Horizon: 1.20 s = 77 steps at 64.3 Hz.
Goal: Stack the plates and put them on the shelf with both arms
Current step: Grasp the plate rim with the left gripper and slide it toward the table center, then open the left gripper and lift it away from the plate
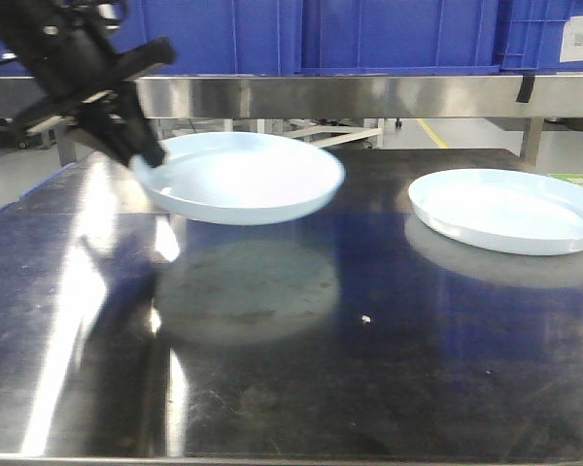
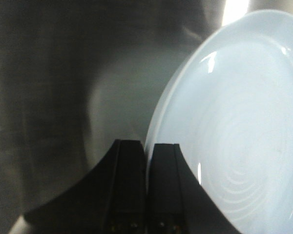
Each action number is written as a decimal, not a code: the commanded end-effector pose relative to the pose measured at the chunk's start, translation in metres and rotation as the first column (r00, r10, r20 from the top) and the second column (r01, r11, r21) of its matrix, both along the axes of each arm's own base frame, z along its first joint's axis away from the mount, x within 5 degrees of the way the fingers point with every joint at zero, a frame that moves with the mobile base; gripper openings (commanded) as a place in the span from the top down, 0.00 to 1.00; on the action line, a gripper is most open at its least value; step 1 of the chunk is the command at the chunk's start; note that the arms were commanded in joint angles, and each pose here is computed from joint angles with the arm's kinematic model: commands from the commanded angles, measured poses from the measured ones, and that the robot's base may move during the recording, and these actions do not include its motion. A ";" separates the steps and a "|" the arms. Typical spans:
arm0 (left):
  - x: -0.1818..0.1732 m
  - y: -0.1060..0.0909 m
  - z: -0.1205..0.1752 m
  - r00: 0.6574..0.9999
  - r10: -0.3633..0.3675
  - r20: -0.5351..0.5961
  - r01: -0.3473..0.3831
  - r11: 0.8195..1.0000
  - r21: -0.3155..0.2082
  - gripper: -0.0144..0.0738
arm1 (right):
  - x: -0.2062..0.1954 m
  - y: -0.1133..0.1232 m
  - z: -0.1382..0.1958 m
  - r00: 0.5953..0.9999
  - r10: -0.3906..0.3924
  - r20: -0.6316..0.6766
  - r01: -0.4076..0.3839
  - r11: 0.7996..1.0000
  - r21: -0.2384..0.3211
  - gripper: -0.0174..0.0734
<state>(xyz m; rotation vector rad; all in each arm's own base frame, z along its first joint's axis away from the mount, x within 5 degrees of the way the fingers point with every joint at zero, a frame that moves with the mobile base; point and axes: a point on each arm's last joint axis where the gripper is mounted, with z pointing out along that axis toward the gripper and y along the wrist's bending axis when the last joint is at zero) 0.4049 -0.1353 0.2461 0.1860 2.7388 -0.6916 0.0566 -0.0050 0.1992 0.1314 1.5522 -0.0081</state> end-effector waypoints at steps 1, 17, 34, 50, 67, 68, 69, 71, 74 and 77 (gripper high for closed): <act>-0.007 -0.021 0.038 0.991 0.009 0.133 0.002 0.997 -0.078 0.74 | -0.002 0.000 0.009 0.994 -0.001 0.107 0.003 1.000 -0.016 0.77; -0.016 -0.031 0.007 0.995 -0.007 0.099 0.010 1.000 -0.027 0.74 | -0.002 0.000 0.009 0.994 -0.001 0.107 0.003 1.000 -0.016 0.77; -0.016 -0.033 0.004 0.991 0.034 0.128 -0.027 0.998 -0.055 0.74 | -0.002 0.000 0.009 0.994 -0.001 0.107 0.003 1.000 -0.016 0.77; -0.017 -0.036 0.004 0.992 0.024 0.123 -0.018 0.998 -0.054 0.65 | -0.002 0.000 0.009 0.994 -0.001 0.107 0.003 1.000 -0.016 0.77; -0.026 -0.037 0.027 0.981 0.008 0.192 0.002 0.999 -0.051 0.44 | -0.002 0.000 0.009 0.994 -0.001 0.107 0.003 1.000 -0.016 0.77; -0.026 -0.036 0.029 0.980 0.006 0.199 0.004 0.999 -0.047 0.44 | -0.002 0.000 0.009 0.994 -0.001 0.107 0.003 1.000 -0.016 0.77; -0.027 -0.036 0.030 0.979 0.004 0.203 0.005 0.999 -0.044 0.44 | -0.002 0.000 0.009 0.994 -0.001 0.107 0.003 1.000 -0.016 0.77; -0.029 -0.034 0.037 0.975 -0.003 0.223 0.011 0.999 -0.034 0.44 | -0.002 0.000 0.009 0.994 -0.001 0.107 0.003 1.000 -0.016 0.77; -0.033 -0.031 0.046 0.969 -0.017 0.248 0.021 1.000 -0.015 0.45 | -0.002 0.000 0.009 0.994 -0.001 0.107 0.003 1.000 -0.016 0.77; -0.037 -0.028 0.054 0.961 -0.030 0.274 0.029 1.000 0.007 0.46 | -0.002 0.000 0.009 0.994 -0.001 0.107 0.003 1.000 -0.016 0.77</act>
